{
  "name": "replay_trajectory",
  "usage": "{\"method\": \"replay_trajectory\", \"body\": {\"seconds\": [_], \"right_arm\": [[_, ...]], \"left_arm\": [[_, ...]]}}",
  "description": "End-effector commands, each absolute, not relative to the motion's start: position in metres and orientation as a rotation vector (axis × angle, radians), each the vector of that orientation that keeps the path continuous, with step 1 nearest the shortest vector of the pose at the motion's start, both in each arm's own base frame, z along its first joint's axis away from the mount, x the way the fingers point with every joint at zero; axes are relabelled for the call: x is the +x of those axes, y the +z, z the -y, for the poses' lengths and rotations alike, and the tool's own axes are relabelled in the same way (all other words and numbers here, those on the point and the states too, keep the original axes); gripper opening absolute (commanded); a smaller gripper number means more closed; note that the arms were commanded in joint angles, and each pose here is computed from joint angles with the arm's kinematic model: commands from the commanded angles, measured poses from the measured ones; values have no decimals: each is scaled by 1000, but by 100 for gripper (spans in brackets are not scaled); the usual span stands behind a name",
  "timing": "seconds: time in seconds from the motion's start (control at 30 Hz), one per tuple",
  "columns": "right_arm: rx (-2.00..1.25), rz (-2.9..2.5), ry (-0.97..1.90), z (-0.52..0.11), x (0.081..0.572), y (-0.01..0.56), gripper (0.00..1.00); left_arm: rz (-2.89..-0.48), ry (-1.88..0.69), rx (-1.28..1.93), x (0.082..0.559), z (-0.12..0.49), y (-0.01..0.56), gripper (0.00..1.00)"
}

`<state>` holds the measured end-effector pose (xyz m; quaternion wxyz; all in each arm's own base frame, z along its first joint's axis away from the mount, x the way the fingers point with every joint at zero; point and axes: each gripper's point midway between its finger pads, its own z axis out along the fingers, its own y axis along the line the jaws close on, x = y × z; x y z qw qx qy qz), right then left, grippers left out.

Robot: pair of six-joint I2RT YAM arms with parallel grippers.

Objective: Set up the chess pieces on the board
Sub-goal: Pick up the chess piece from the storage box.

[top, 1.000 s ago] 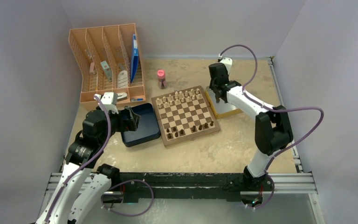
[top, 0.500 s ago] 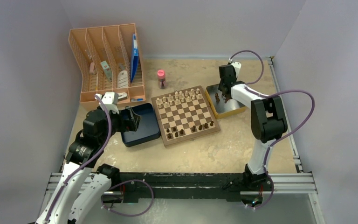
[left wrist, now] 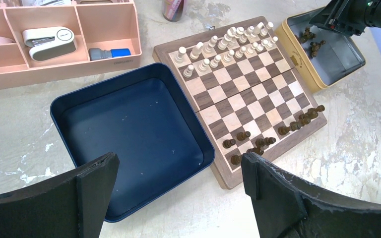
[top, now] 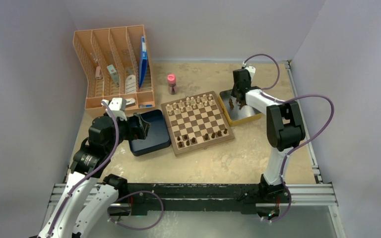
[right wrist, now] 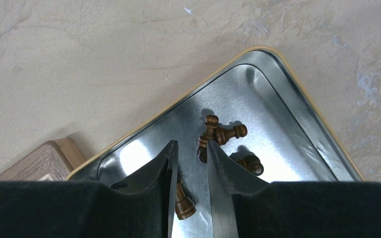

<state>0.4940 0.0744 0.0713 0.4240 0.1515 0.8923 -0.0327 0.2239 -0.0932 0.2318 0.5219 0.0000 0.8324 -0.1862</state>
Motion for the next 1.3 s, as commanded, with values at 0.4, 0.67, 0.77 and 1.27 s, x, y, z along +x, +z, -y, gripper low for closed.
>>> {"method": "replay_trajectory", "body": {"seconds": [0.4,0.67,0.77,1.27], "right_arm": [[418,-2254,-123,-66,490,55,29],[420,-2258,-140,-64,488,55,24],[422,-2275,-153,-63,486,52,26],[424,-2229,-156,-61,486,71,13]], "left_arm": [[-1949,-452,4,229,94,244,95],[-1951,-448,2,229,93,244,95],[-1952,-449,3,229,93,243,95],[-1951,-450,3,229,93,244,95]]}}
